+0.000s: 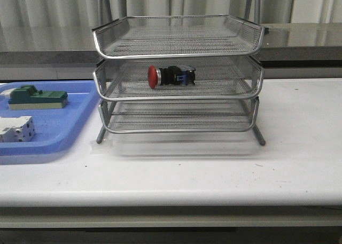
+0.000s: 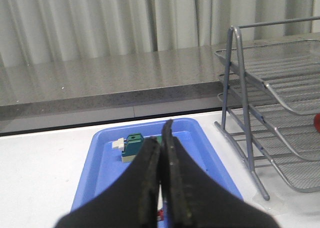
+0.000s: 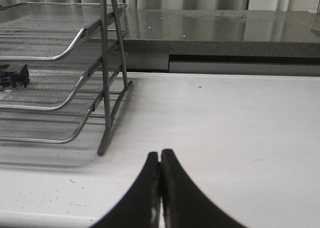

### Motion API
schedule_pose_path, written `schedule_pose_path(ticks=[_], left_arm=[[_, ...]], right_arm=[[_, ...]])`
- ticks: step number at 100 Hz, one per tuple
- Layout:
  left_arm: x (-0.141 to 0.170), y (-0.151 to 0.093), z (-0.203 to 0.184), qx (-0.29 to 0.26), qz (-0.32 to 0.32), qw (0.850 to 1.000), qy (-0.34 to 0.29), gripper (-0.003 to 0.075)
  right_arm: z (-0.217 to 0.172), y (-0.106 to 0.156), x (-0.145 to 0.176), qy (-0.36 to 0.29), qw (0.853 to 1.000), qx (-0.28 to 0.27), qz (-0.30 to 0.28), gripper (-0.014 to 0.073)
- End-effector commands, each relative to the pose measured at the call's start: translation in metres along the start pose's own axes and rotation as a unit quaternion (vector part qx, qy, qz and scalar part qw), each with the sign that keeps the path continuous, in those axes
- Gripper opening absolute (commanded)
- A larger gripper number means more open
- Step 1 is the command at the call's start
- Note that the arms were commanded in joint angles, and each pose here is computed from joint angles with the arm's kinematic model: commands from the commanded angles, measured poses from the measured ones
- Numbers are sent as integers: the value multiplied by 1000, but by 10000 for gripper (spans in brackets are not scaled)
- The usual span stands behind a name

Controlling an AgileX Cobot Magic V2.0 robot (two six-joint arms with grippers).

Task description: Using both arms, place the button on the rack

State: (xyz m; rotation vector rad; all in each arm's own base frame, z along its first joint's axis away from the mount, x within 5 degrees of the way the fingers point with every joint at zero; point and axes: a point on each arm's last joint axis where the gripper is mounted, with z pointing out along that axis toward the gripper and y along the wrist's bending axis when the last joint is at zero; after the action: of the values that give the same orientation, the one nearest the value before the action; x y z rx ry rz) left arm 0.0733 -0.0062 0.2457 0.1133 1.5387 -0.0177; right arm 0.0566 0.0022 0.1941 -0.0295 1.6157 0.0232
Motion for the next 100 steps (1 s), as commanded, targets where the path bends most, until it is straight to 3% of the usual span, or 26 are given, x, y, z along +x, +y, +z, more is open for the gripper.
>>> schedule_pose_path(ticks=[1, 49, 100], left_arm=[[-8, 2, -4, -10, -13, 999, -39, -20], [40, -1, -19, -19, -13, 999, -49, -20], [42, -1, -20, -20, -14, 999, -41, -20]], right_arm=[[-3, -1, -14, -60, 998, 6, -4, -60], [-3, -1, -14, -60, 998, 6, -4, -60], [-3, -1, -14, -60, 998, 6, -4, -60]])
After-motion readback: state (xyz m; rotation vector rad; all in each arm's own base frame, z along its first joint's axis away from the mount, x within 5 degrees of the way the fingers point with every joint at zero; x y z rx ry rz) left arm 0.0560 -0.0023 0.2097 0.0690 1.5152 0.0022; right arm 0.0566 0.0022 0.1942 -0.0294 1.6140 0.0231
